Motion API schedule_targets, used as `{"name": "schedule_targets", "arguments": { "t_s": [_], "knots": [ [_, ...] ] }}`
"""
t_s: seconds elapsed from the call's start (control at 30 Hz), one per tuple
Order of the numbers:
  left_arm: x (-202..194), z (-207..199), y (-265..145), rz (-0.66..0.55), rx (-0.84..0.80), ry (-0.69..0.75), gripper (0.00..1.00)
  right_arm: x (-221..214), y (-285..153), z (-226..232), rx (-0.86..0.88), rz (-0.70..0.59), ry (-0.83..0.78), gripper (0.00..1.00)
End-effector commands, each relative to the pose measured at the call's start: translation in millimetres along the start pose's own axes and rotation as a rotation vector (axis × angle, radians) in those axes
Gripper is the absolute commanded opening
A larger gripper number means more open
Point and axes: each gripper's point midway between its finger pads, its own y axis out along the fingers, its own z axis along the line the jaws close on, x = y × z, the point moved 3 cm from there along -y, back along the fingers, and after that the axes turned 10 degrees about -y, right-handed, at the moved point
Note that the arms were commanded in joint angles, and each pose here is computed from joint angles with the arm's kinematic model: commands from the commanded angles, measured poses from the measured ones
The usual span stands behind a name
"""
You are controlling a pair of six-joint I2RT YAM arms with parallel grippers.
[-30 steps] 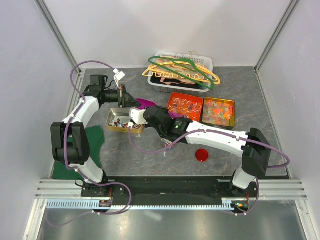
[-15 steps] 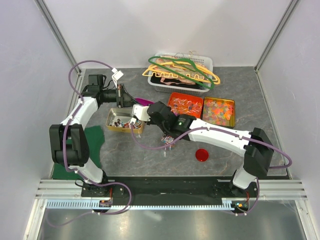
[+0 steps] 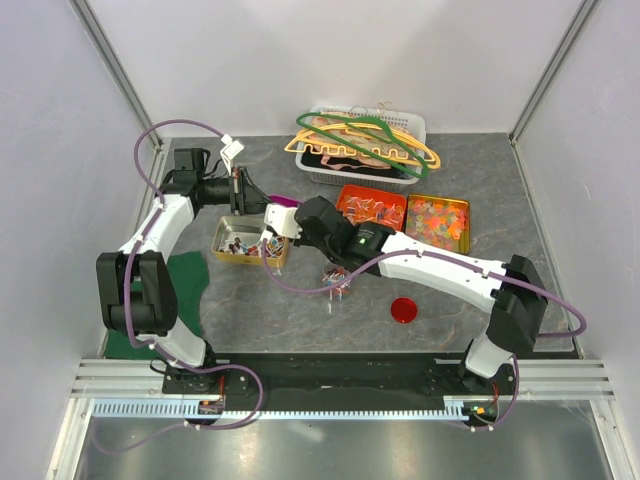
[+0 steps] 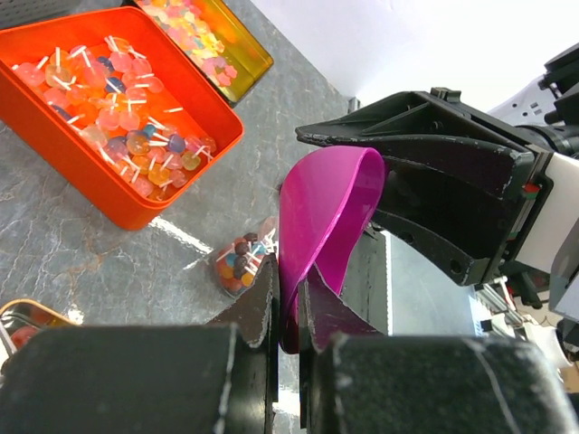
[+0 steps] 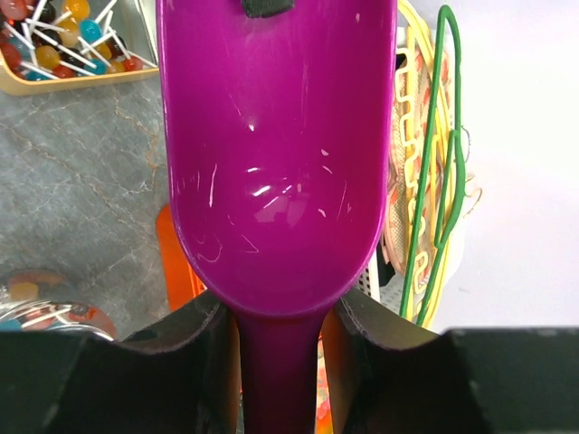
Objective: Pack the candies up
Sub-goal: Adjust the spatula.
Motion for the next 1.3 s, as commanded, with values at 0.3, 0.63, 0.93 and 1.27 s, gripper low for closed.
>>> {"name": "schedule_targets", "arguments": {
  "t_s": [0.3,0.63,0.93,1.27],
  "knots": [
    [-3.2,0.7,1.2,0.008,-0.028,0.002,0.02,38.1,-19.4,-23.7,0.044,-0.159,0.120,0.45],
    [-3.9,4.5,1.5,0.008,-0.018,-0.002,0.02,41.1,-27.5,-28.8,0.073,-0.188,0.147,0.46],
    [-4.8,2.4,1.5,0.010,-0.034,-0.001,0.02,32.2,-22.4,-30.8,0.087,-0.193,0.178,0.14],
    [-6.0,3.5,2.3,0.013,-0.044,-0.007,0.02,38.8,-26.2,-41.2,0.106,-0.241,0.235,0.04]
  ]
}}
